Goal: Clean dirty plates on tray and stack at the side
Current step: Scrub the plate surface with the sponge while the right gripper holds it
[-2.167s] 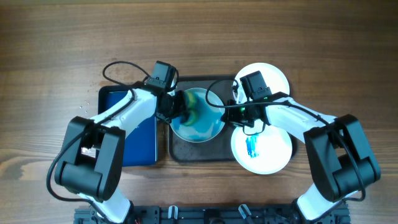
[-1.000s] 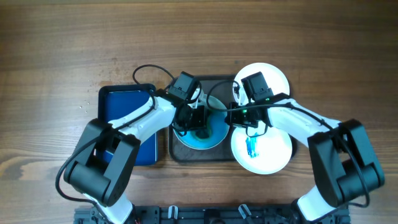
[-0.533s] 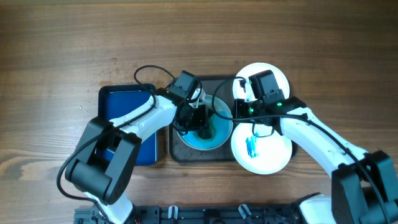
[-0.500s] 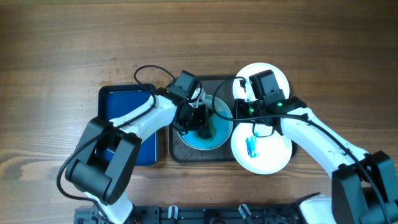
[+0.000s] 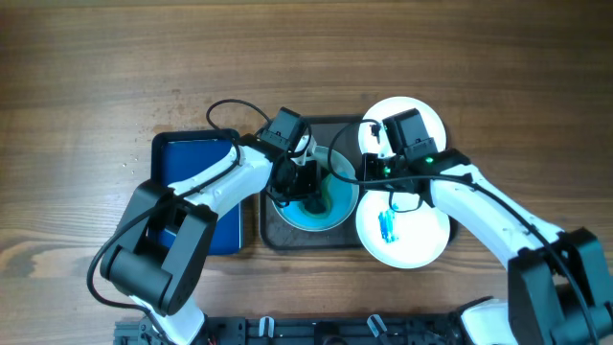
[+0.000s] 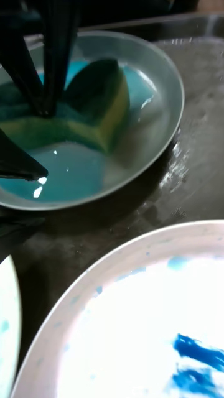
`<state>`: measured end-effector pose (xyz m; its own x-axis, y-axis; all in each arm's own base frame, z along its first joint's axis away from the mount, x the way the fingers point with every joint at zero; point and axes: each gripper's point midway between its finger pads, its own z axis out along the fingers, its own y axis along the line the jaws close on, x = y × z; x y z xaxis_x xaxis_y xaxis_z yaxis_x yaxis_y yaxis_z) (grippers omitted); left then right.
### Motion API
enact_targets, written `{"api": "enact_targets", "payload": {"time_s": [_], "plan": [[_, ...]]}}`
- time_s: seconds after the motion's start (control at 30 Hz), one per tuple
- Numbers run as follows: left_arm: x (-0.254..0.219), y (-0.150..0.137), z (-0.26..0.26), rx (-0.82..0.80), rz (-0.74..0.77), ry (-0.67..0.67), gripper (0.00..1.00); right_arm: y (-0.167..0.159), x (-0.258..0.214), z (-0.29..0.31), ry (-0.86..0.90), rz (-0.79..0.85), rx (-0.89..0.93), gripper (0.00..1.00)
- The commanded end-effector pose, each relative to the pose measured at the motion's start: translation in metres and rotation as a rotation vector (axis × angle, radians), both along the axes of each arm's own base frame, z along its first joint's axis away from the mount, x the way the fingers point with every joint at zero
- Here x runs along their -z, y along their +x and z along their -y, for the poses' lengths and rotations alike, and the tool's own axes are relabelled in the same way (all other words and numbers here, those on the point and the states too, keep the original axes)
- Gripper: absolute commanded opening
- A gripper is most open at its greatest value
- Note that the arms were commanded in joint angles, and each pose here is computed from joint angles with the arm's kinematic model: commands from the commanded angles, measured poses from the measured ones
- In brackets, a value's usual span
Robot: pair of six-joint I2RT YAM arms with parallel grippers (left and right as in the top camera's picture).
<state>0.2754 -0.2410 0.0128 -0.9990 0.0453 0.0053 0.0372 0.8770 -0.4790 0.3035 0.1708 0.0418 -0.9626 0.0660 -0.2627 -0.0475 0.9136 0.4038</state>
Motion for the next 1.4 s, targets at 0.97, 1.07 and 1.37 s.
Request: {"api": "enact_targets", "payload": {"time_s": [0.97, 1.07, 1.37], "plan": [[0.0, 0.003, -0.001, -0.021, 0.004, 0.017, 0.04, 0.014, 0.039, -0.025, 0.056, -0.061, 0.047, 0.25], [0.0, 0.003, -0.001, -0.021, 0.004, 0.017, 0.04, 0.011, 0.051, -0.023, 0.045, -0.091, 0.054, 0.17], [0.0, 0.002, -0.001, -0.02, 0.001, 0.018, 0.04, 0.012, 0.055, -0.019, 0.024, -0.093, 0.078, 0.05]]}}
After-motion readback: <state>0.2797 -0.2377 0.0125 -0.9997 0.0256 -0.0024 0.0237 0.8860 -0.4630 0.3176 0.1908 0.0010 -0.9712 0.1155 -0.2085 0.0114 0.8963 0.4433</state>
